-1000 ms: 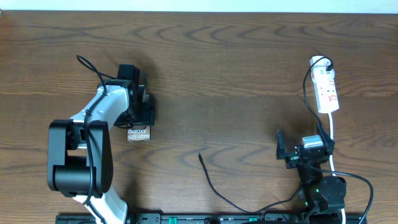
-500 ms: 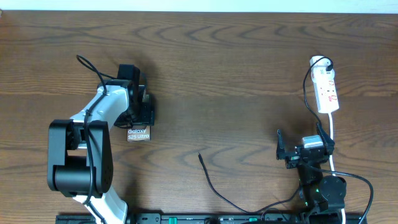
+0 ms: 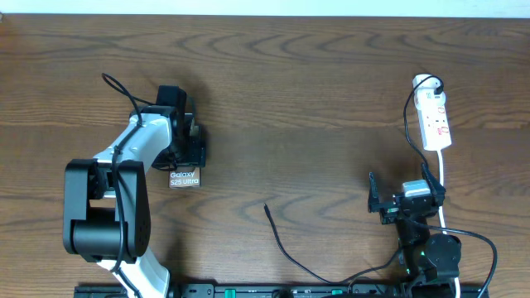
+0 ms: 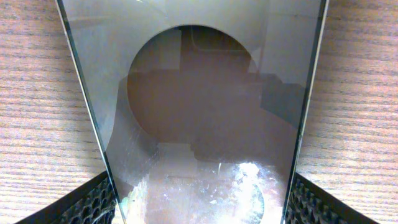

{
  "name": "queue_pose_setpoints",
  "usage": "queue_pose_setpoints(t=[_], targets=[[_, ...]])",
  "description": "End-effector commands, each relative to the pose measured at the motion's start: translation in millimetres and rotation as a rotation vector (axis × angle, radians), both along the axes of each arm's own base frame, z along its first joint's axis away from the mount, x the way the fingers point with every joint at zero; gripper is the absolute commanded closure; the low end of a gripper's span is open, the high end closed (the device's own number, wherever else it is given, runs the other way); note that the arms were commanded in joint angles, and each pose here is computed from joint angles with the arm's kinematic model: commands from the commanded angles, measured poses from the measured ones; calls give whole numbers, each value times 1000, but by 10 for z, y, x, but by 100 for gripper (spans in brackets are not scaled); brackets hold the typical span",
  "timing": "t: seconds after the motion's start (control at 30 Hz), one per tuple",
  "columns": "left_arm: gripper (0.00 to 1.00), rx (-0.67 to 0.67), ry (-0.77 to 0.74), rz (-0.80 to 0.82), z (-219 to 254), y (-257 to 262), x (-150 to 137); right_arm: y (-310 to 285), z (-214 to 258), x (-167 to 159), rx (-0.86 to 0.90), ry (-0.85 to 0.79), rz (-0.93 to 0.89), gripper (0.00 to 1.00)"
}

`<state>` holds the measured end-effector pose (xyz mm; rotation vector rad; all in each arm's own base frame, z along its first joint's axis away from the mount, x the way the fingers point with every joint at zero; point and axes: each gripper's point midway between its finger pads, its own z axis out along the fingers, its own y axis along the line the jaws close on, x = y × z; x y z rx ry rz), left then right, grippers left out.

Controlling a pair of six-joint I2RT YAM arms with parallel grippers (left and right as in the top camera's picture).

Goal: Plug charger to phone and switch on socket

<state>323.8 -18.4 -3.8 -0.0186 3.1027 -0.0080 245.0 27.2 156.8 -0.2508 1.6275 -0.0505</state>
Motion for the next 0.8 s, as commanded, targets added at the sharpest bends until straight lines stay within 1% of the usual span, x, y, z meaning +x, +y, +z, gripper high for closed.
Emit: queue_pose_setpoints(t=[0.0,0.6,0.77], targets=[[92,14,10,-5,-14,28,-41,-7,-1,-2,8,0,-1,1],[93,-7,-102,-5,331,-6,76,-7,-1,-2,8,0,-1,1],[92,-8,-113,-5,366,-5,84,-7,-1,-2,8,0,-1,1]])
